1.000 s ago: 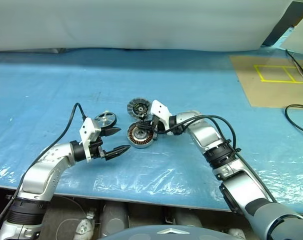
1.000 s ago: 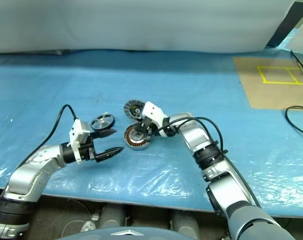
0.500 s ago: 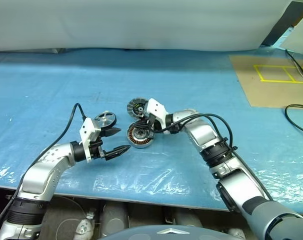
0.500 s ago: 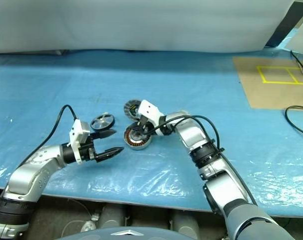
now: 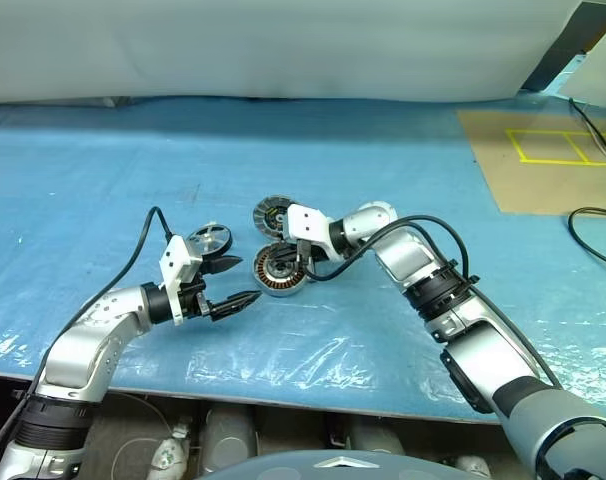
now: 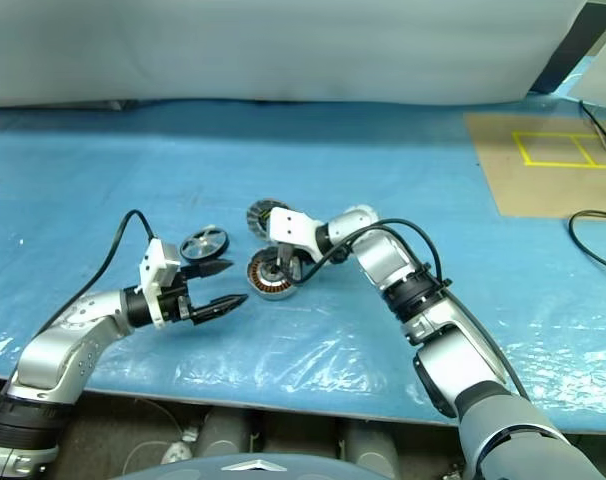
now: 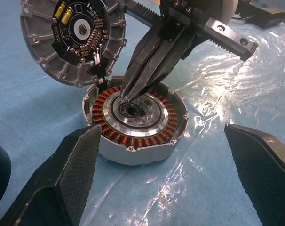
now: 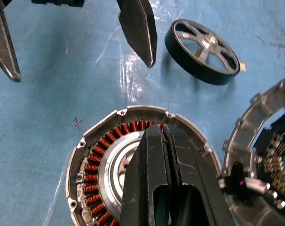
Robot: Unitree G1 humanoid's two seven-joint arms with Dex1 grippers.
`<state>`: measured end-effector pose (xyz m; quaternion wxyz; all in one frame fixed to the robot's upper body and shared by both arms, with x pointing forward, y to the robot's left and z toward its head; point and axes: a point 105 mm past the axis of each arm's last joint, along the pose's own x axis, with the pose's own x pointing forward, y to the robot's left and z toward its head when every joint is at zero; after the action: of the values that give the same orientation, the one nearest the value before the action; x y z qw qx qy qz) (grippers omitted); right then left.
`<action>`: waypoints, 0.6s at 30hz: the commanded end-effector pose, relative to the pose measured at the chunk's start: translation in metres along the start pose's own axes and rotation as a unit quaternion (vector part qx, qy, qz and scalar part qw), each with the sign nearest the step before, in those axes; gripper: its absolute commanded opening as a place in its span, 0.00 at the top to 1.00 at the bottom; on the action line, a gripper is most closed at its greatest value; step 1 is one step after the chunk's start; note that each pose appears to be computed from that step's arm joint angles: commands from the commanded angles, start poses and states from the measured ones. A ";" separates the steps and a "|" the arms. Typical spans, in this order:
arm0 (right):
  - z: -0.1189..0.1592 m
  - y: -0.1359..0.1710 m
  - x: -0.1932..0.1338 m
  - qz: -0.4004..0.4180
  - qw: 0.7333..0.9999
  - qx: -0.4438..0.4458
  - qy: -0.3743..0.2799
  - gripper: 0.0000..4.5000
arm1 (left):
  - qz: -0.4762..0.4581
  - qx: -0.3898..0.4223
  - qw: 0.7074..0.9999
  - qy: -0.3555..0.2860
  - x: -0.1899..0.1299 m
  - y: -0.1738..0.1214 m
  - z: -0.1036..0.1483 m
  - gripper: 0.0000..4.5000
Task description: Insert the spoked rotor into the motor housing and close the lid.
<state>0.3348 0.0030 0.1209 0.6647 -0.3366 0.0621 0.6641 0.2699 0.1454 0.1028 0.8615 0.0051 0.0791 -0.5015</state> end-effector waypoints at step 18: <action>0.042 -0.004 -0.002 0.101 0.920 -0.361 0.110 1.00 | -0.003 0.000 1.000 -0.010 0.002 -0.006 -0.005 0.02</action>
<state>0.3260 0.0198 0.1488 0.4357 -0.6069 -0.0583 0.6621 0.2667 0.1414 0.0943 0.8602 -0.0031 0.0825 -0.5032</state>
